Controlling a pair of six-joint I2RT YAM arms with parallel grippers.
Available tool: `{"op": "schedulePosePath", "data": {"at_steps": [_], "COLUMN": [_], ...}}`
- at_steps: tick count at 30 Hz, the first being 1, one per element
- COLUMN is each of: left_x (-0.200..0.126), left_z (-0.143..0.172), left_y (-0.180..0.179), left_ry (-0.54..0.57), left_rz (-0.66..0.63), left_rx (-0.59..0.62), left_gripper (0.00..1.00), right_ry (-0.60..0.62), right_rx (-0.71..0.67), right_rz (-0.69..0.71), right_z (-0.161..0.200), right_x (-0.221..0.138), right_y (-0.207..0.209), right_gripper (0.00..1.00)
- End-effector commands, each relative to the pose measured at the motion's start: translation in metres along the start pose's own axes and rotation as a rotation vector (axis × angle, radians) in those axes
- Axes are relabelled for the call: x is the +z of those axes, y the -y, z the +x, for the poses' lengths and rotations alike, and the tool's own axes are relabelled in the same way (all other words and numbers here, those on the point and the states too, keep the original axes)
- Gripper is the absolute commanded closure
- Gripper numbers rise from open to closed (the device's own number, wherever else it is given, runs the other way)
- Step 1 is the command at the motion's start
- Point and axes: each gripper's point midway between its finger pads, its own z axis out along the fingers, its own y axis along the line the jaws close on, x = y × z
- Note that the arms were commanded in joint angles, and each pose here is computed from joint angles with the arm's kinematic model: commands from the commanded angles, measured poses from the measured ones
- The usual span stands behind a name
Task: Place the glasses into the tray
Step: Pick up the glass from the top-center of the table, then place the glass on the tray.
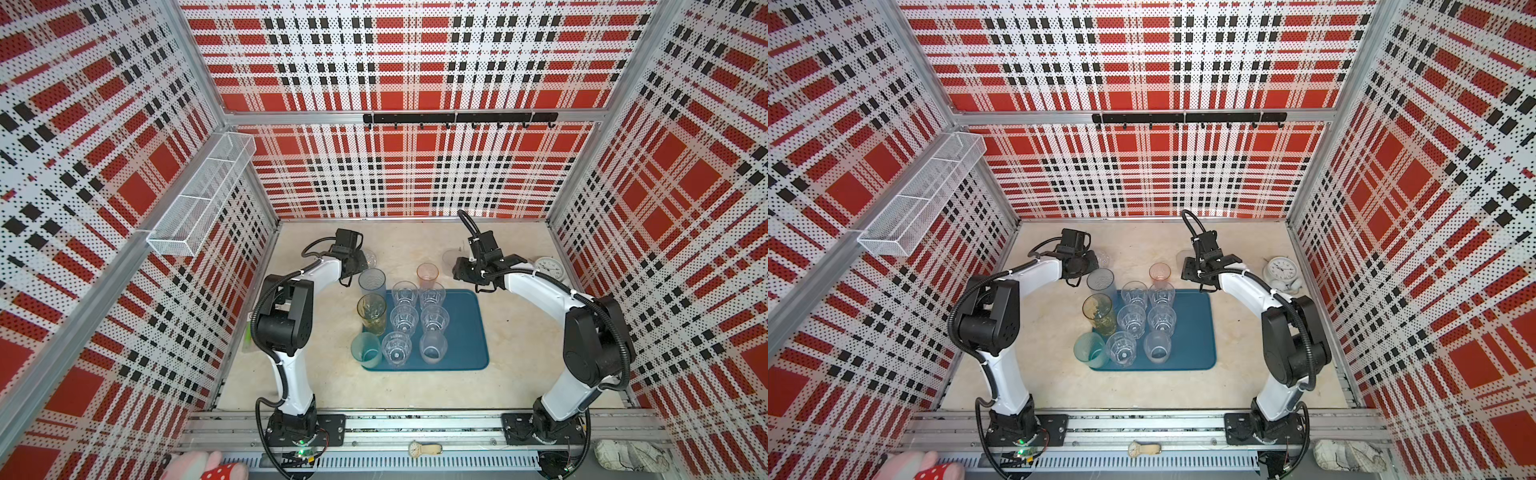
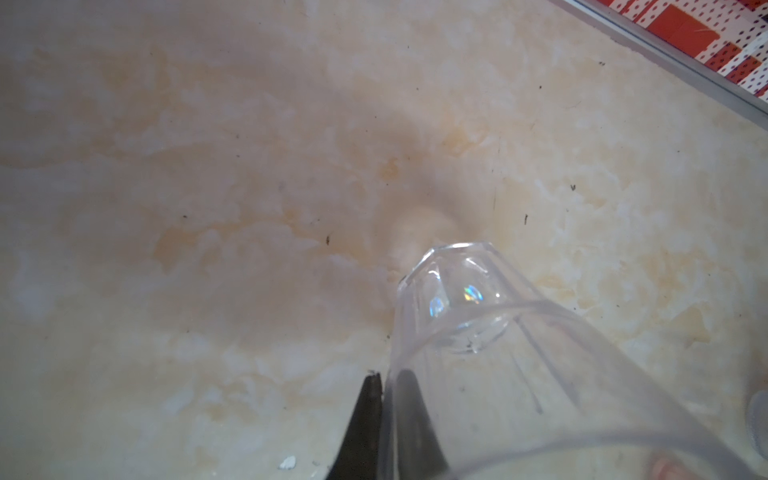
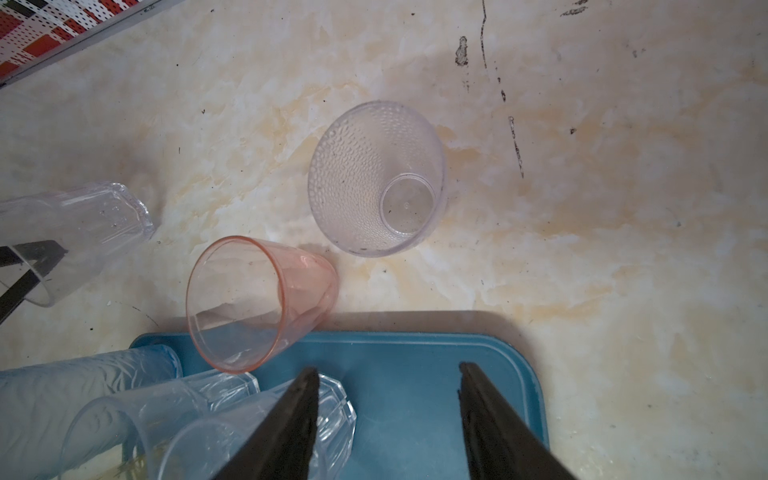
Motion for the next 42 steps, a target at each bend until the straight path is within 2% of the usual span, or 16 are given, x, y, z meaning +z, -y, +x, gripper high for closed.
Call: {"op": "schedulePosePath", "data": {"at_steps": [1,8,14,18,23,27,31,37,42], "left_x": [-0.053,-0.152,-0.223,-0.251,-0.246,-0.227,-0.198,-0.152,-0.128], "left_z": [-0.055,-0.114,-0.096,-0.046,0.044,0.097,0.127,0.15,0.166], "left_y": [0.023,0.04,0.144,0.229,0.314,0.347,0.352,0.334,0.317], "left_ry": [0.152,0.36,0.388,0.331,0.149,0.033,-0.029,-0.098,-0.153], "left_rz": [0.054,0.034,0.219,0.396,0.551,0.561,0.496,0.373,0.294], "left_rx": [0.006,0.013,0.135,0.234,0.386,0.51,0.588,0.666,0.741], "left_gripper": [1.0,1.0,1.0,1.0,1.0,1.0,1.0,1.0,1.0], "right_ry": [0.047,0.097,0.14,0.172,0.214,0.249,0.247,0.228,0.171], "right_rx": [0.005,-0.004,0.001,0.071,0.194,0.264,0.281,0.265,0.228], "right_rz": [-0.03,-0.049,-0.024,0.041,0.078,0.098,0.133,0.152,0.093], "right_z": [-0.012,-0.025,-0.038,-0.05,-0.061,-0.06,-0.051,-0.041,-0.027], "right_x": [-0.019,-0.047,-0.078,-0.089,-0.1,-0.109,-0.111,-0.109,-0.1], "right_y": [-0.008,-0.014,-0.001,0.042,0.09,0.116,0.129,0.133,0.12], "right_gripper": [0.43,0.43,0.42,0.42,0.42,0.42,0.42,0.42,0.43]}}
